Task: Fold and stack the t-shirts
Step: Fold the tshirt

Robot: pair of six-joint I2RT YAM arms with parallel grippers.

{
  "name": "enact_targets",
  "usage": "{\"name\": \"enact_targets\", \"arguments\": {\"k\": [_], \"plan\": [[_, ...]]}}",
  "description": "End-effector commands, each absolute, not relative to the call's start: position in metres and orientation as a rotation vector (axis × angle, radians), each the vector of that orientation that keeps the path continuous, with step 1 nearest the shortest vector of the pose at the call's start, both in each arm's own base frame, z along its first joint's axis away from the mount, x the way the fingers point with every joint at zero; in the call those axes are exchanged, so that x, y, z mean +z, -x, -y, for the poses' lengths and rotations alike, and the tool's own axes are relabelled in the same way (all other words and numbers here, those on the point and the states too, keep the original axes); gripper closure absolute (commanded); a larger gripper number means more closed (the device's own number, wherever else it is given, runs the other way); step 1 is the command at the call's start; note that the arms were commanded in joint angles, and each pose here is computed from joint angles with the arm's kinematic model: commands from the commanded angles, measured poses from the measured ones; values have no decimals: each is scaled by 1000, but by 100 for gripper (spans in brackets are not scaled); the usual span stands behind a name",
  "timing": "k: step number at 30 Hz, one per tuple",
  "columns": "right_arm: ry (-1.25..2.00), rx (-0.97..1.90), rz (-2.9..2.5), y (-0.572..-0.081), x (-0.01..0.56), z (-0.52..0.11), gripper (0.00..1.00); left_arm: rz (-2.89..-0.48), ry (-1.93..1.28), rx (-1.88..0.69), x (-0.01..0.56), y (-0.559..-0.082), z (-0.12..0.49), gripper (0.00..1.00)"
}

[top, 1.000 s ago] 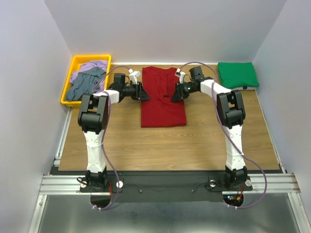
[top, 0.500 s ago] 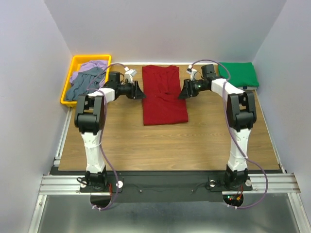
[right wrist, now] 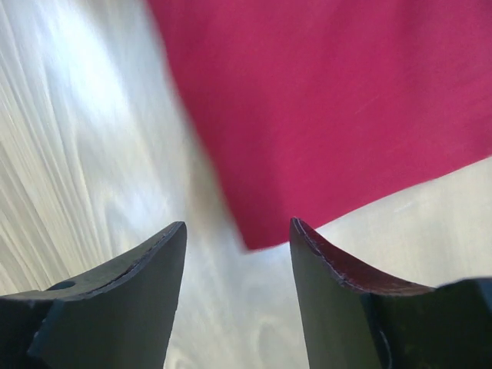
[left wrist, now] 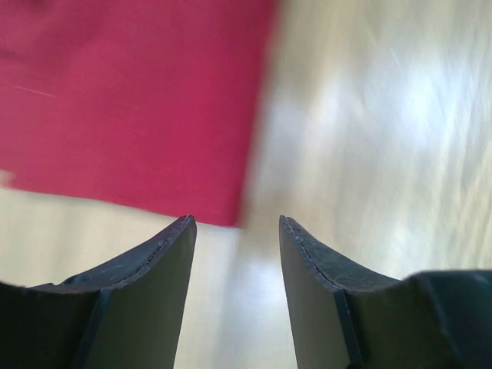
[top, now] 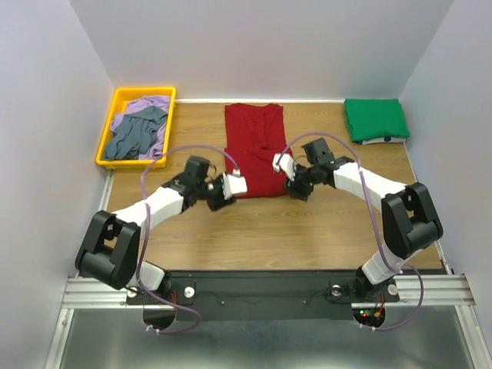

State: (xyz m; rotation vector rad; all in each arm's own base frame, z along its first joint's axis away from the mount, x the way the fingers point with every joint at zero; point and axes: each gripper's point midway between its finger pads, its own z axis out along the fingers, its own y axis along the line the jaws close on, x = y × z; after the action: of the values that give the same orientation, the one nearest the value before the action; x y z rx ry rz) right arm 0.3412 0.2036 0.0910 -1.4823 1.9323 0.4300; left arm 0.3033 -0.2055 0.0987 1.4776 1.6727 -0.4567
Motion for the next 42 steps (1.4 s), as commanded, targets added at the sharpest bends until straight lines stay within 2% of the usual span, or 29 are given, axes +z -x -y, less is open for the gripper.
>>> {"name": "enact_targets", "arguments": {"k": [1,8,17,22,27,29,30,31,32,34,35,37,42], "plan": [[1619,153,-1778,-358,78,-188,40,-1627,-1607,-180,67,-310,191,41],[1659,109,-1738,-355,59,-188,40,-1573,-1654,-120,56,-306,208,41],[1688,99,-1607,-344,86,-194,38,-1527,-1689,-84,63,-317,215,41],[1783,143,-1595,-332,59,-205,38,-1540,-1733,-120,48,-315,220,41],[1811,176,-1634,-332,35,-211,41,-1567,-1736,-127,37,-320,222,43],[1832,167,-1657,-330,23,-207,47,-1586,-1753,-127,29,-319,220,48],[1838,161,-1666,-329,19,-205,55,-1598,-1761,-128,26,-319,219,56],[1838,161,-1671,-328,18,-204,55,-1598,-1768,-130,24,-318,219,62],[1839,163,-1679,-327,16,-203,65,-1596,-1775,-139,24,-317,219,69],[1825,170,-1694,-325,17,-202,77,-1601,-1787,-165,25,-312,220,86],[1802,168,-1705,-325,21,-202,90,-1591,-1789,-190,29,-308,222,90],[1781,166,-1713,-324,28,-201,99,-1598,-1787,-233,39,-300,223,100],[1747,225,-1725,-311,59,-202,99,-1614,-1827,-341,54,-269,222,100]]}}
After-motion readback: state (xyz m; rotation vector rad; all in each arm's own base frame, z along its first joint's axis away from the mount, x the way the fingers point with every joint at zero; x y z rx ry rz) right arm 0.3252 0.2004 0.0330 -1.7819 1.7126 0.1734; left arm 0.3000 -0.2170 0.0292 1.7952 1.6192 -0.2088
